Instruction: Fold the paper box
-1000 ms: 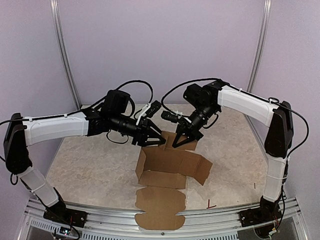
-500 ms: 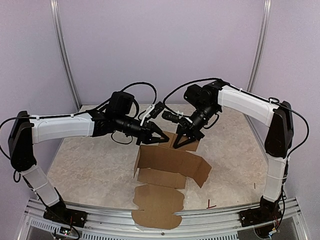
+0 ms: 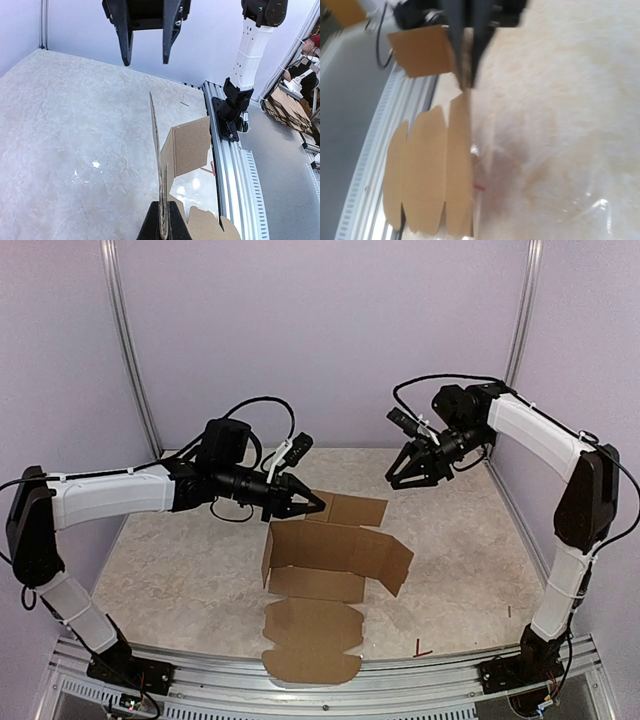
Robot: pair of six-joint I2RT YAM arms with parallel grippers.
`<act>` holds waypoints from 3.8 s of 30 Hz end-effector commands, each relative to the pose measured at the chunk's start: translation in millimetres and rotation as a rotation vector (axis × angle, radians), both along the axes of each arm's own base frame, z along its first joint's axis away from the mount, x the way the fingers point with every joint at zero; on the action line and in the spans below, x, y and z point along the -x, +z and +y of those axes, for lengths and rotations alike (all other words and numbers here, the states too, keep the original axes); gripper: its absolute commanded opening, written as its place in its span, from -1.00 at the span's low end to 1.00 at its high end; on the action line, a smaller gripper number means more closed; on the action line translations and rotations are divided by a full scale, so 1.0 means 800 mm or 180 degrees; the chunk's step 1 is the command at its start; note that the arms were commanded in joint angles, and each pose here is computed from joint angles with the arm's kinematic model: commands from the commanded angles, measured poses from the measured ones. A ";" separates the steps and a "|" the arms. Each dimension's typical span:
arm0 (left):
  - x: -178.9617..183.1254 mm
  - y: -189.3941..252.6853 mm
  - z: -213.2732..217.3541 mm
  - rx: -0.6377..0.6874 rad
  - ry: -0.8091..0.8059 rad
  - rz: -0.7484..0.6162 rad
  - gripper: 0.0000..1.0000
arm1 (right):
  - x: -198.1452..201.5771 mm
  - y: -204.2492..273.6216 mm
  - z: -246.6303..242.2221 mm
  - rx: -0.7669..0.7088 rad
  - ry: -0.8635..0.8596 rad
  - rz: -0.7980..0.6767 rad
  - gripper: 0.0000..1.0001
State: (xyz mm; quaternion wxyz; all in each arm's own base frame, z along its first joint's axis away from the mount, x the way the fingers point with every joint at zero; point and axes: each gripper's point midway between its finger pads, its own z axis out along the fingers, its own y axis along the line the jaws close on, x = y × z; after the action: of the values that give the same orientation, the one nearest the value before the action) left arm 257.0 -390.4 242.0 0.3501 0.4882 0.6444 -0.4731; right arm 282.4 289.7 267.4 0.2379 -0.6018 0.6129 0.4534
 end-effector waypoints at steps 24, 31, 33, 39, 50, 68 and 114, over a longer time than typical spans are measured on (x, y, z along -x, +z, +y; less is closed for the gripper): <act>-0.029 0.019 0.002 0.0227 0.0266 -0.0091 -1.00 | 0.039 -0.033 0.024 -0.0158 0.0208 0.0353 -0.18; -0.032 0.011 -0.001 0.0183 0.0311 -0.0023 -1.00 | 0.046 -0.025 0.027 -0.0209 0.0309 0.0417 -0.06; -0.033 0.010 0.000 0.0167 0.0329 -0.0020 -1.00 | 0.046 -0.027 0.026 -0.0167 0.0301 0.0399 -0.05; -0.030 0.013 0.006 0.0194 0.0334 -0.0030 -1.00 | 0.037 -0.027 0.028 -0.0127 0.0161 0.0331 -0.03; -0.011 0.011 0.000 0.0181 0.0090 0.0008 -1.00 | 0.008 -0.003 0.016 -0.0099 0.0006 0.0131 -0.11; -0.013 0.025 0.001 0.0314 0.0178 -0.0096 -1.00 | -0.012 -0.048 0.019 0.0171 -0.0409 0.0112 -0.28; 0.001 0.027 -0.005 0.0467 -0.0132 0.0096 -1.00 | 0.030 -0.024 0.074 -0.0220 0.0358 0.0523 -0.26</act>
State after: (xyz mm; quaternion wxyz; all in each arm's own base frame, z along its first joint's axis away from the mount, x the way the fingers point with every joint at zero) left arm 263.5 -390.1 264.9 0.3750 0.4593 0.6165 -0.5180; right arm 262.3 335.5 242.8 0.1818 -0.5851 0.6009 0.5134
